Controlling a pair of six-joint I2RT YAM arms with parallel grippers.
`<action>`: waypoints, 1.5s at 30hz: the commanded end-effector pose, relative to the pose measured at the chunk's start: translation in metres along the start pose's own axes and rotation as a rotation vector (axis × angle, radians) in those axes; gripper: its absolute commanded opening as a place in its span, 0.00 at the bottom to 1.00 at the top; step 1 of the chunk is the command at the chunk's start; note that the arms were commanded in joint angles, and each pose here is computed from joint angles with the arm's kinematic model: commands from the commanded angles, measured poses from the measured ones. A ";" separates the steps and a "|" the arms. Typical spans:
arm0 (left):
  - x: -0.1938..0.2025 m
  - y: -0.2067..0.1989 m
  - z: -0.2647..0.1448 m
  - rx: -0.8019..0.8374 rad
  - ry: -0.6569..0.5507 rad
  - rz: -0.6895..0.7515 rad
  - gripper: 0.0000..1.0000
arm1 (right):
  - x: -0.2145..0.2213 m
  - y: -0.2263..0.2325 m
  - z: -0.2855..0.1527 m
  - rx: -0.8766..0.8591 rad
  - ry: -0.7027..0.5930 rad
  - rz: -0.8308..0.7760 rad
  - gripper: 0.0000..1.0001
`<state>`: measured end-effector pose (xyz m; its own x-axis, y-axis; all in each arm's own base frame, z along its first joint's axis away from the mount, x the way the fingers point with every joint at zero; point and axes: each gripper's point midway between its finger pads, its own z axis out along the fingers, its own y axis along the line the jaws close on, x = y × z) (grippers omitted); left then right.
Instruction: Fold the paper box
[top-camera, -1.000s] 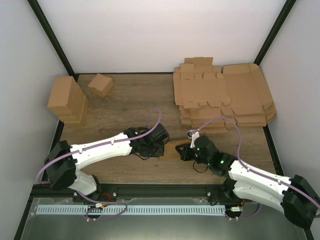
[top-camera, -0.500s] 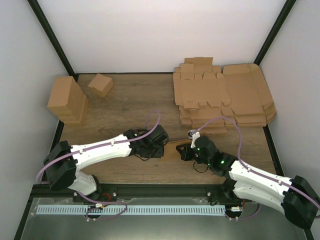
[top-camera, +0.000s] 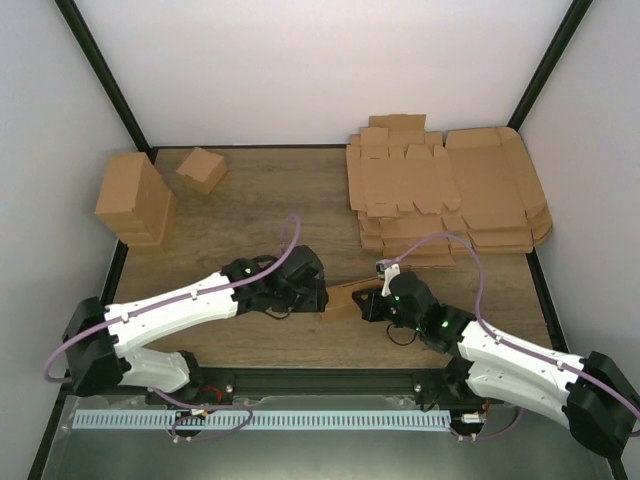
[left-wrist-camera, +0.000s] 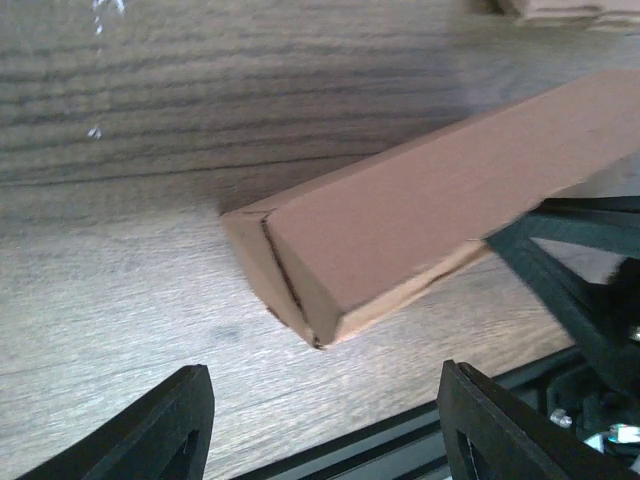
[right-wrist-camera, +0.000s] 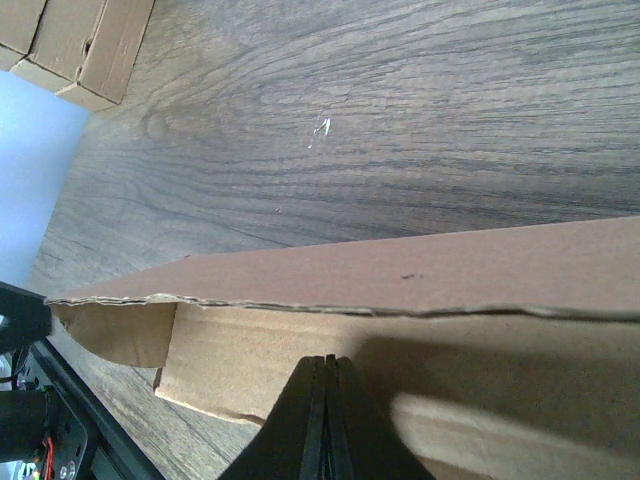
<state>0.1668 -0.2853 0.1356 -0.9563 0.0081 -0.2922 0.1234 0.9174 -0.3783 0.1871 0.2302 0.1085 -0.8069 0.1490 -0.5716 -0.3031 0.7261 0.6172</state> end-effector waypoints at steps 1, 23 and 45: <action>-0.017 -0.021 -0.029 0.088 -0.072 0.065 0.65 | 0.007 -0.008 -0.002 0.055 0.035 -0.004 0.01; -0.050 -0.063 -0.014 0.226 -0.140 0.527 0.37 | -0.004 0.008 -0.011 0.028 0.036 -0.032 0.08; -0.059 -0.057 -0.014 0.169 -0.179 0.566 0.60 | -0.072 0.033 -0.078 0.146 -0.022 -0.187 0.31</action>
<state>0.2082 -0.3314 0.1788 -0.6902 0.3975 -0.6047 0.6439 0.7186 -0.2626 0.1832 0.2123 0.1899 -0.7642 0.0362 -0.6440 -0.3831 0.7778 0.4983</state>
